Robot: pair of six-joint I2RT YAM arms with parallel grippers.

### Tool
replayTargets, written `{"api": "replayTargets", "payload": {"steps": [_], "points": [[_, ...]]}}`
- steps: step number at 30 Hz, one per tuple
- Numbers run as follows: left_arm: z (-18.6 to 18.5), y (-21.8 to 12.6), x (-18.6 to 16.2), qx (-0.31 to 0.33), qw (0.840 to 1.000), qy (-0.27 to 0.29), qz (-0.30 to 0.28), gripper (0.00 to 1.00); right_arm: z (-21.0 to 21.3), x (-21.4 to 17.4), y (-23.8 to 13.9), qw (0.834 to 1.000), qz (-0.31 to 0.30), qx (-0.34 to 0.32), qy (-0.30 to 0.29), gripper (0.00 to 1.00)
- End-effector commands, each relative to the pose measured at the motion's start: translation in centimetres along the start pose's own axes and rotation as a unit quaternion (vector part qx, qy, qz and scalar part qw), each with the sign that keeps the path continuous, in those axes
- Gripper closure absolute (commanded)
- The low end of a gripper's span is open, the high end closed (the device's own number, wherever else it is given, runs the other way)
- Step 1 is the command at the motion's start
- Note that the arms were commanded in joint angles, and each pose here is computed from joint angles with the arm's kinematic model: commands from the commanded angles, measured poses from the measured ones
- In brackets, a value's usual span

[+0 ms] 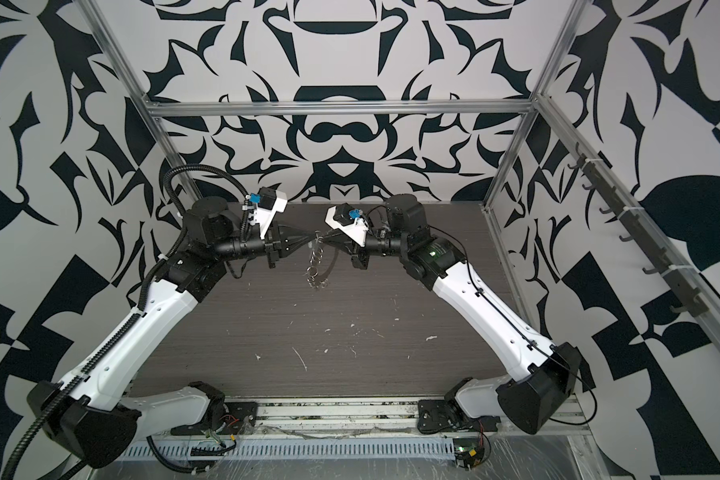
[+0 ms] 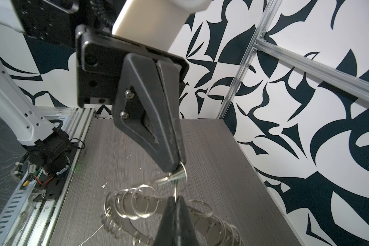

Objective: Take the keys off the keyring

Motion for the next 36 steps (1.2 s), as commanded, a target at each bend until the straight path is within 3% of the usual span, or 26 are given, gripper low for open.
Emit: {"api": "replayTargets", "payload": {"steps": [1, 8, 18, 25, 31, 36], "points": [[0.5, -0.7, 0.6, 0.035, 0.999, -0.003, 0.018, 1.00, 0.9, 3.6, -1.6, 0.996, -0.061, -0.009, -0.057, 1.00], [2.1, -0.3, -0.6, 0.060, 0.997, -0.030, 0.048, 1.00, 1.8, 4.2, -3.2, 0.994, -0.081, -0.023, -0.068, 1.00], [1.5, 0.2, 0.2, 0.034, 0.999, -0.028, 0.032, 1.00, 1.9, 4.0, -3.7, 0.994, -0.086, -0.033, -0.066, 1.00], [2.1, 1.3, -1.3, 0.024, 0.997, -0.052, 0.047, 1.00, 2.2, 5.8, -3.9, 0.987, -0.151, -0.010, -0.050, 1.00], [2.5, 1.0, 0.4, 0.044, 0.998, -0.032, 0.032, 1.00, 1.0, 2.0, -2.6, 0.995, -0.087, -0.031, -0.030, 1.00], [2.6, 1.1, 1.1, 0.041, 0.998, -0.028, 0.027, 1.00, 0.7, 0.6, -2.2, 0.996, -0.077, -0.035, -0.012, 1.00]]}}
Point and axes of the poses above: each gripper's point midway between its finger pads, its own y axis out along the fingers, its own z axis along the line the jaws close on, x = y × z, the point moved 1 cm from there along -y, back along the fingers, and after that the axes turned 9 degrees about y, right-handed, at the moved point
